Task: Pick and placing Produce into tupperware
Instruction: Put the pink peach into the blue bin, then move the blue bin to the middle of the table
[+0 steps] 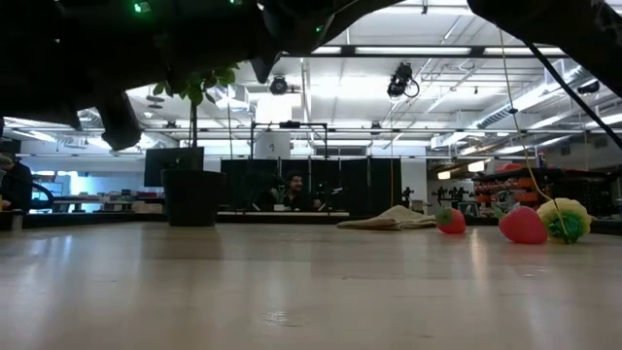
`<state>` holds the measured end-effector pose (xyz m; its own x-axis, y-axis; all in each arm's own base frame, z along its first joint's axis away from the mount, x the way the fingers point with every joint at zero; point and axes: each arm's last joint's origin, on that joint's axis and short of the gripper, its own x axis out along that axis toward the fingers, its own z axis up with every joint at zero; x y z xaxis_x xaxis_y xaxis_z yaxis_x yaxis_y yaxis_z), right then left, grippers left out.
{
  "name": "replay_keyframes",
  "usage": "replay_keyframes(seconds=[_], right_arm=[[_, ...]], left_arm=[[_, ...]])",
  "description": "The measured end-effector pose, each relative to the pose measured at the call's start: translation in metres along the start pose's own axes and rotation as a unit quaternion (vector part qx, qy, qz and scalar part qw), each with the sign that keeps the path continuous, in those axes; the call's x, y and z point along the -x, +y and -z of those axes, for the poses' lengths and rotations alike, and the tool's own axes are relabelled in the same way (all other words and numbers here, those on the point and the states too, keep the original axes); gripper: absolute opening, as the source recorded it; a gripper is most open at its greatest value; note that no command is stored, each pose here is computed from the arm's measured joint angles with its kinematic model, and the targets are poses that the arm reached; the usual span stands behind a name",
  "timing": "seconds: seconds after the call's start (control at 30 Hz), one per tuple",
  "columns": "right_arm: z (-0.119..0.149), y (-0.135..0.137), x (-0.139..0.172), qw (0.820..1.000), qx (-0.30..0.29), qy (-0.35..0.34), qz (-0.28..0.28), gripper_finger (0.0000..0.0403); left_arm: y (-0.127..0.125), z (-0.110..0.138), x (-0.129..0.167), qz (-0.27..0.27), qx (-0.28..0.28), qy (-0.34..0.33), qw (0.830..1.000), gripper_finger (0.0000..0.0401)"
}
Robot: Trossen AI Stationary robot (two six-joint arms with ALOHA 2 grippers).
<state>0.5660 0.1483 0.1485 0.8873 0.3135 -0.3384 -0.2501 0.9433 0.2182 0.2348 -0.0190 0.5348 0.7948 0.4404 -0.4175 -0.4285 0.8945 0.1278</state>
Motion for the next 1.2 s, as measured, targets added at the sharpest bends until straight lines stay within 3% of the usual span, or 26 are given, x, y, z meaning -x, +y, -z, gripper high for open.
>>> replay_keyframes(seconds=[0.23,0.37,0.7,0.83,1.2], right_arm=[[0.014,0.001,-0.007,1.000,-0.003,0.009,-0.003,0.0064],[0.018,-0.001,-0.008,1.000,0.029,0.010,-0.002,0.0068],[0.016,0.004,-0.009,0.998,0.062,-0.001,-0.007,0.0151],[0.016,0.003,-0.009,0.998,0.062,-0.003,0.018,0.0179],[0.009,-0.003,-0.005,0.998,0.043,0.000,0.037,0.0191]], left_arm=[[0.000,0.000,0.000,0.000,0.001,0.000,1.000,0.0072],[0.000,0.000,0.000,0.000,0.002,-0.001,1.000,0.0073],[0.000,0.000,0.000,0.000,0.001,-0.001,1.000,0.0080],[0.000,0.000,0.000,0.000,0.001,-0.001,1.000,0.0080],[0.000,0.004,0.000,0.004,0.026,0.021,0.999,0.0078]])
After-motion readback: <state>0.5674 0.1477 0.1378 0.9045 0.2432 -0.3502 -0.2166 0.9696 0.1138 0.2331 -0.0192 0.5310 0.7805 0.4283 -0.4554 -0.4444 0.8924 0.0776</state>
